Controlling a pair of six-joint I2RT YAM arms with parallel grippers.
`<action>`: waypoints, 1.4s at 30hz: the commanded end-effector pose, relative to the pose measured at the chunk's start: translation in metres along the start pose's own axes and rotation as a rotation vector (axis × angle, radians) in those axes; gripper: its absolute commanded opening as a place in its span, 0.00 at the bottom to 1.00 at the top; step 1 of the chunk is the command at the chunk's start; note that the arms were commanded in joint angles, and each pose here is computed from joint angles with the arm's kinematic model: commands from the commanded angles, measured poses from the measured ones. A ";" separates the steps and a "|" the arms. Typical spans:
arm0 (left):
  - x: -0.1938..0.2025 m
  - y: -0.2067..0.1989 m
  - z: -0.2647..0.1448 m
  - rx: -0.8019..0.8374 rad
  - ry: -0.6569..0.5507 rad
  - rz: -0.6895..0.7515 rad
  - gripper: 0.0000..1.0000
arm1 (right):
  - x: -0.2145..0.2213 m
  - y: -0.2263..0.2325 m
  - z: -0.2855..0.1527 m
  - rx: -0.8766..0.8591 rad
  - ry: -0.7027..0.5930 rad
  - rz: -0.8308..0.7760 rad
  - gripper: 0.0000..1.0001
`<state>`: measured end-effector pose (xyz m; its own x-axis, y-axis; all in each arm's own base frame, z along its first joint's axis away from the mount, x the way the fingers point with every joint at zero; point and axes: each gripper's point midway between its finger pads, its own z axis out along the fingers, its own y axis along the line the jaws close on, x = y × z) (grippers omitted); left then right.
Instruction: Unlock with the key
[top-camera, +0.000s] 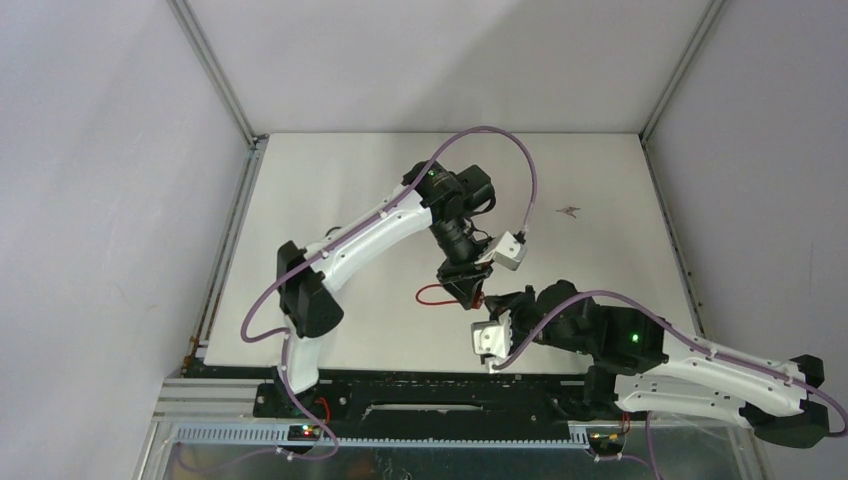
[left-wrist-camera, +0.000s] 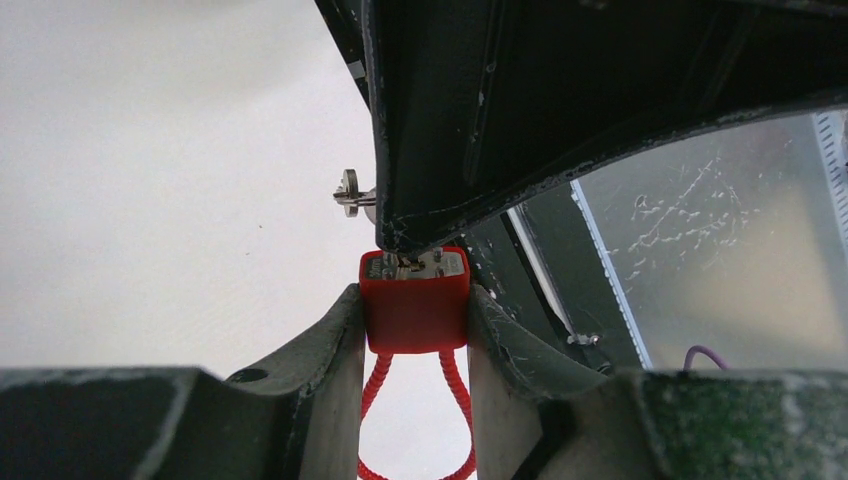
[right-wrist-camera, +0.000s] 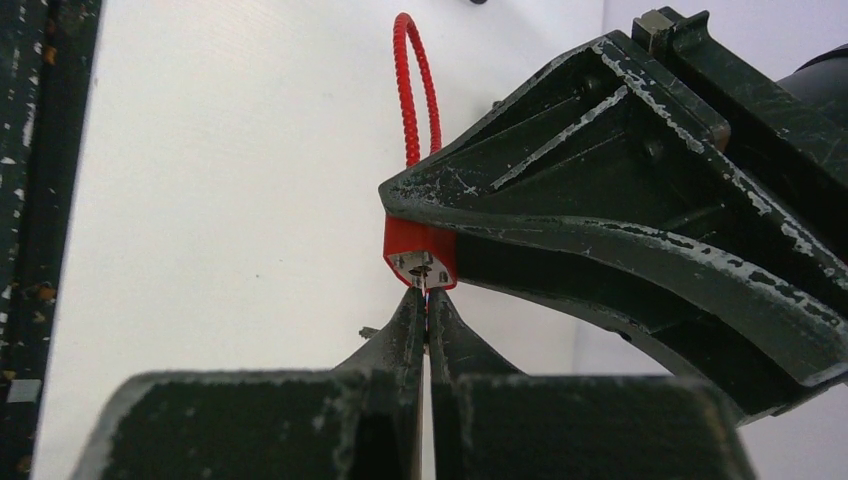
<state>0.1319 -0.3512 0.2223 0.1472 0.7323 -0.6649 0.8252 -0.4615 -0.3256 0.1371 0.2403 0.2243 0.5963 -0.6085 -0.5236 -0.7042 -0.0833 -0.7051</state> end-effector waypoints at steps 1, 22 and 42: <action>-0.058 -0.034 -0.006 0.093 -0.216 0.149 0.00 | 0.005 -0.035 -0.006 0.172 0.035 -0.067 0.00; -0.035 0.023 -0.001 -0.114 -0.086 0.094 0.00 | -0.013 -0.036 -0.051 0.108 -0.082 0.063 0.00; -0.018 0.038 -0.009 -0.186 -0.084 0.075 0.00 | 0.009 -0.043 -0.048 0.092 -0.026 0.221 0.00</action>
<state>0.1606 -0.3937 0.2180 0.1687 0.6633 -0.7291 0.8979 -0.4085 -0.1639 0.1527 0.1978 0.2315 0.3591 -0.6624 -0.6575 -0.8358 0.0853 -0.5424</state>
